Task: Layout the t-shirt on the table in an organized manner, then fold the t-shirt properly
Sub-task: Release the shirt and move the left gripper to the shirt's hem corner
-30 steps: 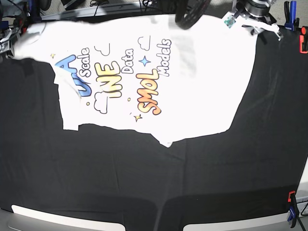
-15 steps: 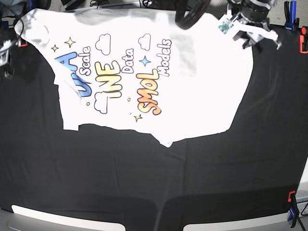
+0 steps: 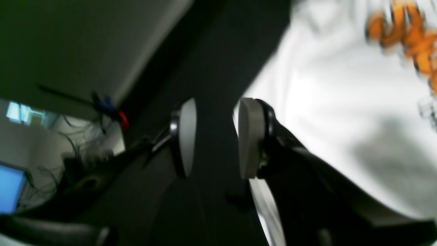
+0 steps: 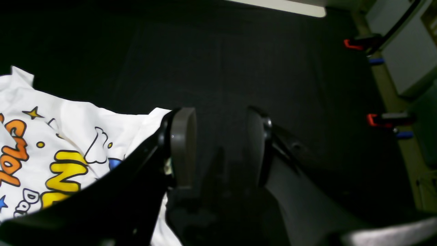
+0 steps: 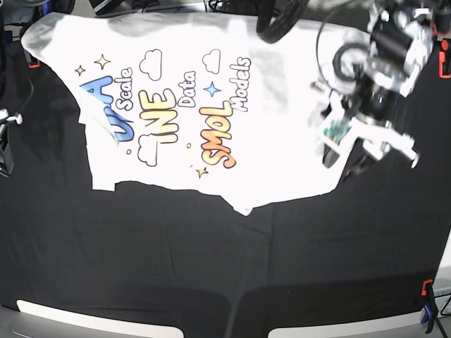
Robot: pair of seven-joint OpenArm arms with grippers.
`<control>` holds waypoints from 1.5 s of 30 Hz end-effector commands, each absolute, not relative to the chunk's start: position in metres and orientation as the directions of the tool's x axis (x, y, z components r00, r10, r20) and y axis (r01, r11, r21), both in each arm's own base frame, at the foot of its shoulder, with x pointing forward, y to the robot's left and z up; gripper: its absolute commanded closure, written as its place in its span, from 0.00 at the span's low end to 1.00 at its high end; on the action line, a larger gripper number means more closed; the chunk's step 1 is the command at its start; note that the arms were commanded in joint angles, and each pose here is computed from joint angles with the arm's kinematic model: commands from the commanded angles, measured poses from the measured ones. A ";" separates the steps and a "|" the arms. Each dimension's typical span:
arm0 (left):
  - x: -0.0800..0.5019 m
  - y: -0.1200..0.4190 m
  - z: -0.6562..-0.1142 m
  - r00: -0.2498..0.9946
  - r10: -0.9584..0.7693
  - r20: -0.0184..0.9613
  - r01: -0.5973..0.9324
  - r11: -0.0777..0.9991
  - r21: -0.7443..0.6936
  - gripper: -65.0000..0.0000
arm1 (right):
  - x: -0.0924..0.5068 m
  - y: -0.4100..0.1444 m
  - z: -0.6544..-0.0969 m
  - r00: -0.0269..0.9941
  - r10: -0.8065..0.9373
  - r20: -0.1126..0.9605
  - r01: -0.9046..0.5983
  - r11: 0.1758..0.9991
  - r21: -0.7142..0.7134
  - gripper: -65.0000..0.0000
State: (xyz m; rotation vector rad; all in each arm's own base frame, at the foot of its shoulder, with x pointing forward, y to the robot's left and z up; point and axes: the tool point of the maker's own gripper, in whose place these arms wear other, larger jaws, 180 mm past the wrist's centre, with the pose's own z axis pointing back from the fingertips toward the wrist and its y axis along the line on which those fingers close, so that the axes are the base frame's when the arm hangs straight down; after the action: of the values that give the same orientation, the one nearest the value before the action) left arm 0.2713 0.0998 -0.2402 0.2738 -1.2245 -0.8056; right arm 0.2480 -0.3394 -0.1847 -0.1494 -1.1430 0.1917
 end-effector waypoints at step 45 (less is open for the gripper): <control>0.405 0.115 -0.392 0.781 -0.211 0.588 0.510 0.760 -0.404 0.71 | 0.237 -0.328 -0.210 0.437 0.113 0.892 -0.035 0.993 -0.109 0.63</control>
State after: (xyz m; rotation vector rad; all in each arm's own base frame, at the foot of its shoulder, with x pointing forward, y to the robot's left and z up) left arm 0.3894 0.1153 -0.4103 -0.5696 -0.4879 -0.4088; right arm 0.2333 -0.3268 -0.2221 -0.0655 -1.0824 0.0706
